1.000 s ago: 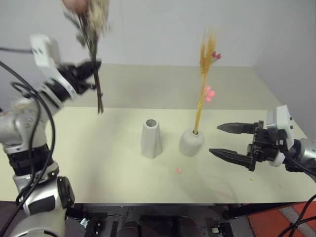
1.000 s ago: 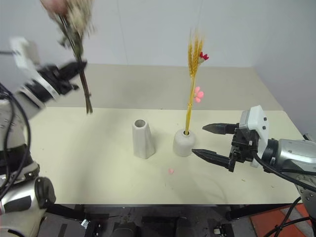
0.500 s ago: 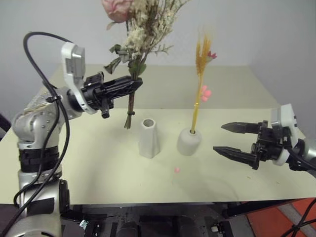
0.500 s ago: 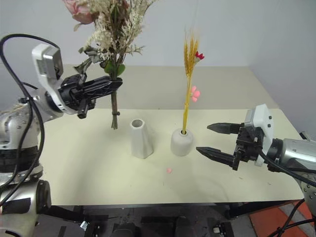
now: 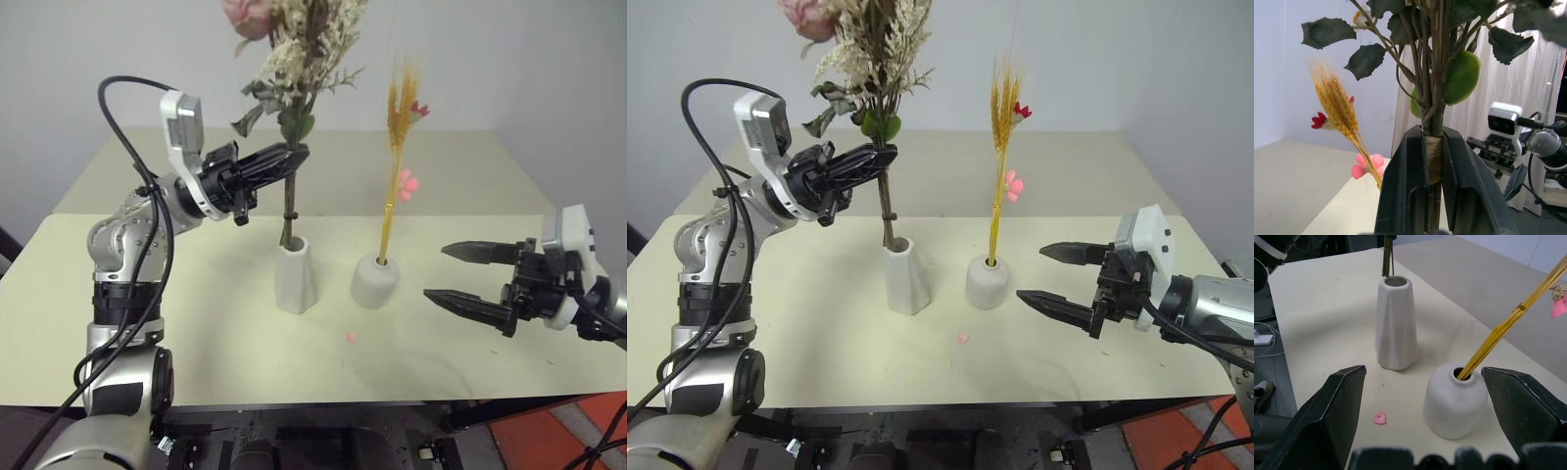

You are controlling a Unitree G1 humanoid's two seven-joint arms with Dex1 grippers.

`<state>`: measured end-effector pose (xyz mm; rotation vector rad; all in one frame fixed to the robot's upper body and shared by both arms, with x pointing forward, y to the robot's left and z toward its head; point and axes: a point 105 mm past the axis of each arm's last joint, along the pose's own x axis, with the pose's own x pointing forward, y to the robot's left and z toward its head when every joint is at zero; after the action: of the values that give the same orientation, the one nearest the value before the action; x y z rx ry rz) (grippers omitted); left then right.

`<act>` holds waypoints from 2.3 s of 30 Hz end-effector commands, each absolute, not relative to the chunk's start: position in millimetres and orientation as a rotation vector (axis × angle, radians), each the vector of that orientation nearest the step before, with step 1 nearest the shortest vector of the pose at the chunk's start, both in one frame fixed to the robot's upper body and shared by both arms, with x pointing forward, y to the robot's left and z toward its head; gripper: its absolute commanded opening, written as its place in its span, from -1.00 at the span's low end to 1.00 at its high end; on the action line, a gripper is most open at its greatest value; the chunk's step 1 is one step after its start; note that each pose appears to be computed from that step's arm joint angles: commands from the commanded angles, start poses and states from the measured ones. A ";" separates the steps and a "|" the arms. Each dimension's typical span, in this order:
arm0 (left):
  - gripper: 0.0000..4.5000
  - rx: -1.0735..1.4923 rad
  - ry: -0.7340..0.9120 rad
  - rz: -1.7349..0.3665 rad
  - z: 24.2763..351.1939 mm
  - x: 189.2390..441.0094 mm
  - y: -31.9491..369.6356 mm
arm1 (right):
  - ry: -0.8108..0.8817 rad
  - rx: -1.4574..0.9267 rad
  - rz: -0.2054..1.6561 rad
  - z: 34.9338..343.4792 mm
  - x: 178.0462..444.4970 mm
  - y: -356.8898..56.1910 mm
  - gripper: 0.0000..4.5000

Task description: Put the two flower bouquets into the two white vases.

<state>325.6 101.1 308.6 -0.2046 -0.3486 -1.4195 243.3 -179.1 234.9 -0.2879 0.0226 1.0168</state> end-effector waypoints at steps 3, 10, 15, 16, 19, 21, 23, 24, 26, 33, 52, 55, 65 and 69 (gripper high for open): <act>-0.94 -0.186 -0.393 -1.422 315.7 330.2 95.3 | -0.016 -0.317 1.000 247.2 237.5 -181.8 1.00; -0.94 -0.211 -0.401 -1.436 316.6 332.5 88.3 | -0.016 -0.306 0.992 247.6 235.2 -182.1 1.00; -0.94 -0.215 -0.392 -1.456 318.0 330.5 90.5 | -0.016 -0.291 0.988 247.3 233.3 -182.1 1.00; -0.94 -0.213 -0.388 -1.462 317.6 329.9 90.5 | -0.015 -0.285 0.988 247.2 232.9 -182.1 1.00; -0.94 -0.225 -0.388 -1.472 320.7 329.0 91.1 | -0.017 -0.273 0.987 248.4 233.1 -183.0 1.00; -0.94 -0.236 -0.390 -1.473 323.5 329.2 92.1 | -0.018 -0.270 0.984 248.8 233.5 -183.7 1.00; -0.94 -0.231 -0.387 -1.475 323.7 329.2 93.0 | -0.017 -0.269 0.982 248.4 233.6 -183.6 1.00; -0.94 -0.233 -0.386 -1.478 324.8 329.3 93.5 | -0.017 -0.266 0.981 247.9 233.5 -183.4 1.00; -0.94 -0.235 -0.385 -1.481 326.3 329.5 93.9 | -0.018 -0.264 0.980 247.2 233.2 -183.1 1.00; -0.94 -0.201 -0.349 -1.470 314.8 335.0 89.6 | -0.018 -0.261 0.968 246.4 231.8 -183.7 1.00; -0.94 -0.199 -0.244 -1.441 275.1 342.8 82.6 | -0.024 -0.257 0.939 252.8 228.1 -189.4 1.00; -0.94 -0.203 -0.240 -1.428 273.8 340.1 90.2 | -0.024 -0.259 0.938 253.0 228.6 -189.7 1.00; -0.94 -0.199 -0.262 -1.383 277.6 339.1 97.1 | -0.025 -0.259 0.949 252.1 232.5 -188.7 1.00; -0.94 -0.200 -0.271 -1.384 279.0 341.1 92.8 | -0.027 -0.260 0.950 252.2 233.5 -188.2 1.00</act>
<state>343.6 95.2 269.2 -0.2264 -0.2287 -1.3745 234.2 -189.2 246.1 -0.2248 -0.0070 0.9495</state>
